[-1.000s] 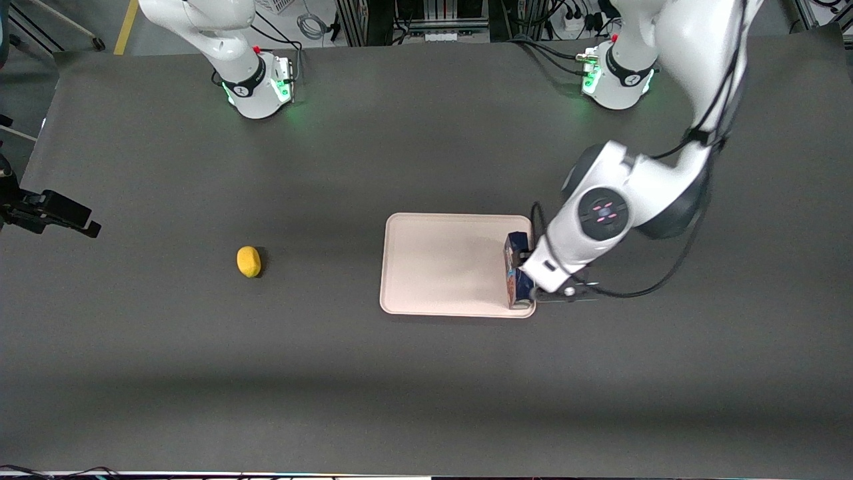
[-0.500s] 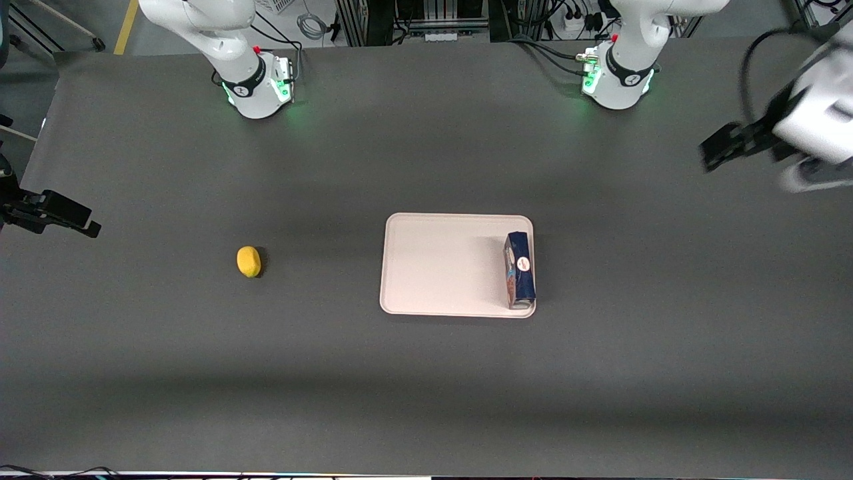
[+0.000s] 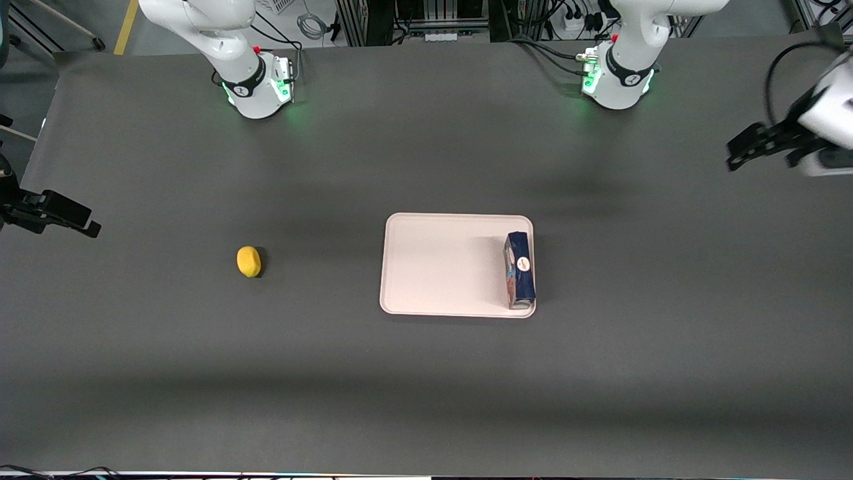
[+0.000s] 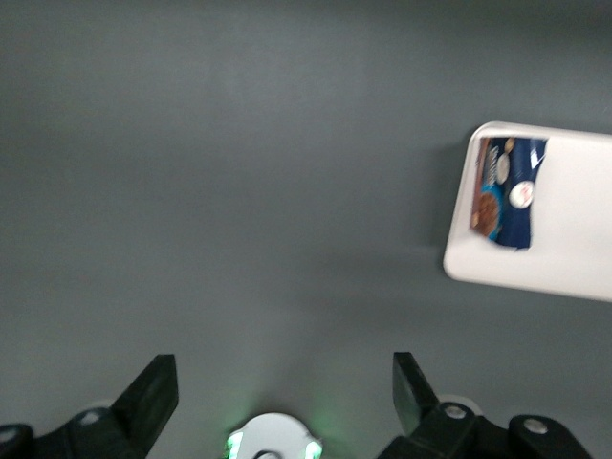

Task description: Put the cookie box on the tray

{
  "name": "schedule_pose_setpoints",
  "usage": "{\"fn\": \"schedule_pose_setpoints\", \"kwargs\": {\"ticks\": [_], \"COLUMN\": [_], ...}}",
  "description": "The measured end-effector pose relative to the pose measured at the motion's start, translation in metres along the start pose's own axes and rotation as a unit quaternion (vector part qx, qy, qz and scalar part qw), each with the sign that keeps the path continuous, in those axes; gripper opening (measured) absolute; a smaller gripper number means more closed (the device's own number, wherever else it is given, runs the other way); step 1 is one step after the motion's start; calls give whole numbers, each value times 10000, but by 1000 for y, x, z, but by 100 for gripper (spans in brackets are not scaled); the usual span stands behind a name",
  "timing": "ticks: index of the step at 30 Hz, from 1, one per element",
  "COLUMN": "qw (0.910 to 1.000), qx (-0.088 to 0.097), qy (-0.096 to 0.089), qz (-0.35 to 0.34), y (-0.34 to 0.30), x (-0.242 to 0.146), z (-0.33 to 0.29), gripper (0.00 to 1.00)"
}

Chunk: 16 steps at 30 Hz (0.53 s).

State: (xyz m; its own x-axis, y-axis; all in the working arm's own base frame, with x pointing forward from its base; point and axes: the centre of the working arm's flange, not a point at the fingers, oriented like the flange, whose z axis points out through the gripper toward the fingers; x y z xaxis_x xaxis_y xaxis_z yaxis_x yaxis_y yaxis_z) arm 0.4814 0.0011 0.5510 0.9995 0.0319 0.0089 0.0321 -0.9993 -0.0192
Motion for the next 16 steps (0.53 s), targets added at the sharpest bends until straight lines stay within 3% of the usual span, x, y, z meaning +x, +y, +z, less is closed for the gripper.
{"fn": "schedule_pose_setpoints", "kwargs": {"ticks": [16], "qw": [9999], "qx": [-27], "qy": [154], "qz": [5], "y": [-1], "x": [-10], "z": [-14], "gripper": [100]}}
